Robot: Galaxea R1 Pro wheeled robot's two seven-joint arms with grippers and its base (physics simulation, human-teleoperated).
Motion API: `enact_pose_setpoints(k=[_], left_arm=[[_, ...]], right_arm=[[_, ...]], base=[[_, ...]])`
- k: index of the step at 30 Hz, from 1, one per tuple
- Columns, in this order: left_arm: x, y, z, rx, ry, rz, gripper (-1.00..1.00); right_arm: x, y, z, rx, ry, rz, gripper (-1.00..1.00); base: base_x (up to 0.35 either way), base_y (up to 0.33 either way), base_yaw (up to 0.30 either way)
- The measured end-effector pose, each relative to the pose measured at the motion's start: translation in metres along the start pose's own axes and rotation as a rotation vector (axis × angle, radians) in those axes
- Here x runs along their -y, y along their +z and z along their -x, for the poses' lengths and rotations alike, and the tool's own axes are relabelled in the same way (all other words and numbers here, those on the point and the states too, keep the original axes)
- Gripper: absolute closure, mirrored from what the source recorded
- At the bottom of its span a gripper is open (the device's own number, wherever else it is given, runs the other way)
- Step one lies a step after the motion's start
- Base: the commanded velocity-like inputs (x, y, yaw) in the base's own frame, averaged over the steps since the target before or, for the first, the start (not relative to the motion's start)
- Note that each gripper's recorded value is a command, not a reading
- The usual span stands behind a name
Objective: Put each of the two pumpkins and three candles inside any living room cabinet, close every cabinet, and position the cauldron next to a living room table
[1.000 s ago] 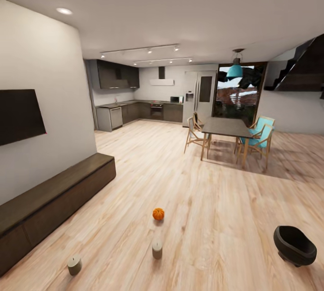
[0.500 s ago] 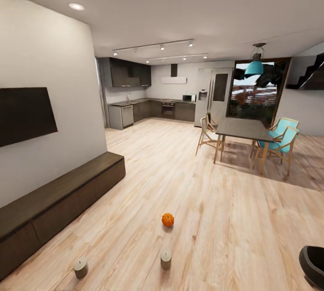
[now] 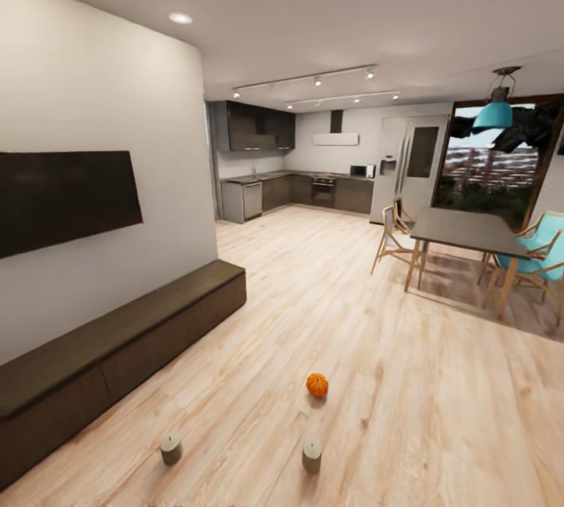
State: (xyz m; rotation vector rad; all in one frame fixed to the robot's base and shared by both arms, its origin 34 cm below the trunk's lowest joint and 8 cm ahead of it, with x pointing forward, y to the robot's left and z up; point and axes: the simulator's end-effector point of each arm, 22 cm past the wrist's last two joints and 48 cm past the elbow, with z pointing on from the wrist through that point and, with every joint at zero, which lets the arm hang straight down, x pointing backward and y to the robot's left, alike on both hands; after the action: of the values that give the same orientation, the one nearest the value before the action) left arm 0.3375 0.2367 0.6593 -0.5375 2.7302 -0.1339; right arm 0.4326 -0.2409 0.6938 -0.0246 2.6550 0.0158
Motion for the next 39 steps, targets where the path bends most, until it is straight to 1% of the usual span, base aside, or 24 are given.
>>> enact_pose_setpoints(k=[8, 12, 17, 26, 39], left_arm=[[0.0000, -0.0001, 0.0004, 0.001, -0.001, 0.000, -1.00], [-0.0002, -0.0002, -0.0007, -0.001, -0.002, 0.001, -1.00], [-0.0007, -0.0003, -0.0023, -0.004, -0.002, 0.001, -1.00], [-0.0007, -0.0002, -0.0023, -0.004, -0.002, 0.001, -1.00], [-0.0006, 0.0000, -0.0022, -0.004, -0.002, 0.001, -1.00]], right_arm=[[0.0002, -0.0002, 0.0005, 0.001, 0.000, -0.001, -1.00], [0.0002, -0.0004, 0.0006, 0.002, 0.000, -0.001, -1.00], [0.0000, -0.0005, 0.0006, 0.002, -0.001, 0.000, -1.00], [0.0000, -0.0004, 0.0007, 0.002, -0.001, 0.000, -1.00], [0.0001, -0.0002, 0.0007, 0.002, -0.002, -0.001, -1.00]], base=[[0.000, 0.000, 0.283], [0.075, -0.055, 0.087], [0.237, -0.171, 0.077], [0.238, -0.189, 0.266], [0.031, -0.028, 0.282]])
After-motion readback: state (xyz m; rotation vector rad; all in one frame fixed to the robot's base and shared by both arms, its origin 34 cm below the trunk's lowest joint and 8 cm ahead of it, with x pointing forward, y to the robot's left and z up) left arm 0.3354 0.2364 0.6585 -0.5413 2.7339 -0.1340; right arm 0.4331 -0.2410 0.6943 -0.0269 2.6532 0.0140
